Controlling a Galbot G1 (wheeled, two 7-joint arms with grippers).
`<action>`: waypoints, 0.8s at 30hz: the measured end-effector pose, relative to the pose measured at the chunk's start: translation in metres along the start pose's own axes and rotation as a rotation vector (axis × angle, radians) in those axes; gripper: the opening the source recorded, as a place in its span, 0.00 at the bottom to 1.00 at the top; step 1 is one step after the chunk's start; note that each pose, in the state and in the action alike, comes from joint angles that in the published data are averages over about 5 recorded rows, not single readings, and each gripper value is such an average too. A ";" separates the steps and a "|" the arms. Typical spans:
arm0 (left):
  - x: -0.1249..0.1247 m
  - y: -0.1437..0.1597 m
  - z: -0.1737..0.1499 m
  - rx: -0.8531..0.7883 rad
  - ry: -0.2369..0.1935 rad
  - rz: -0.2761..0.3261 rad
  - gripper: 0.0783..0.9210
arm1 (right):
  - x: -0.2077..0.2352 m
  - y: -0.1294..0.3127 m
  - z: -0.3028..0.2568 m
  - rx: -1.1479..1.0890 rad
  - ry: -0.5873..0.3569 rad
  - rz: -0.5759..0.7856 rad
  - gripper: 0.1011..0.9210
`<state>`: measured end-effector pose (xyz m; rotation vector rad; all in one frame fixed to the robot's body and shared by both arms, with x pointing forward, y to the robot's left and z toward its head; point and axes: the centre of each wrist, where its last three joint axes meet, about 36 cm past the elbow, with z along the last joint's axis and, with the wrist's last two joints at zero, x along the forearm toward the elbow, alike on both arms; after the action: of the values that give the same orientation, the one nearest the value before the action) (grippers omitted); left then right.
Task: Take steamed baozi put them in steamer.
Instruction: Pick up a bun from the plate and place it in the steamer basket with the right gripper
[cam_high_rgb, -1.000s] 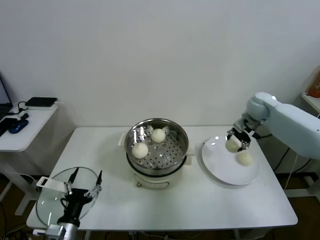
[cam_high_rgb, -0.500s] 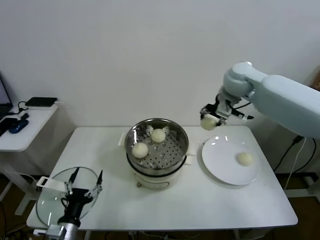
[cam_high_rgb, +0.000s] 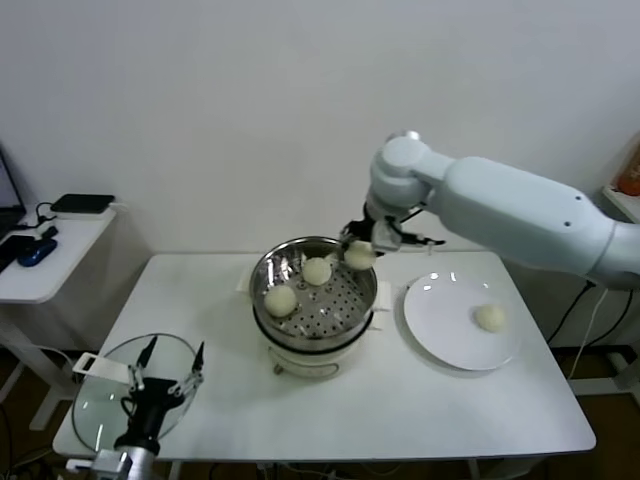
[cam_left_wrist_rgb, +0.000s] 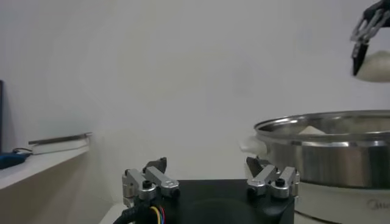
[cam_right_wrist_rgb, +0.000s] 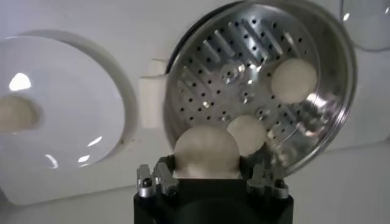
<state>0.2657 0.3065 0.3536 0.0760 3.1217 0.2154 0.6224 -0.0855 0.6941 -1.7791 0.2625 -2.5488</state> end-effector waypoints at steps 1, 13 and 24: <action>0.000 0.000 0.000 0.000 0.001 0.000 0.88 | -0.004 -0.007 -0.004 0.012 -0.006 0.002 0.71; -0.002 -0.001 0.003 -0.004 0.013 0.004 0.88 | -0.044 -0.049 -0.042 0.109 -0.069 -0.002 0.72; -0.001 0.000 0.006 -0.005 0.022 0.005 0.88 | -0.065 -0.058 -0.059 0.157 -0.103 -0.018 0.72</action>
<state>0.2672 0.3070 0.3475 0.0813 3.1433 0.2264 0.5942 -0.0139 0.6224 -1.8530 0.0421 -2.4043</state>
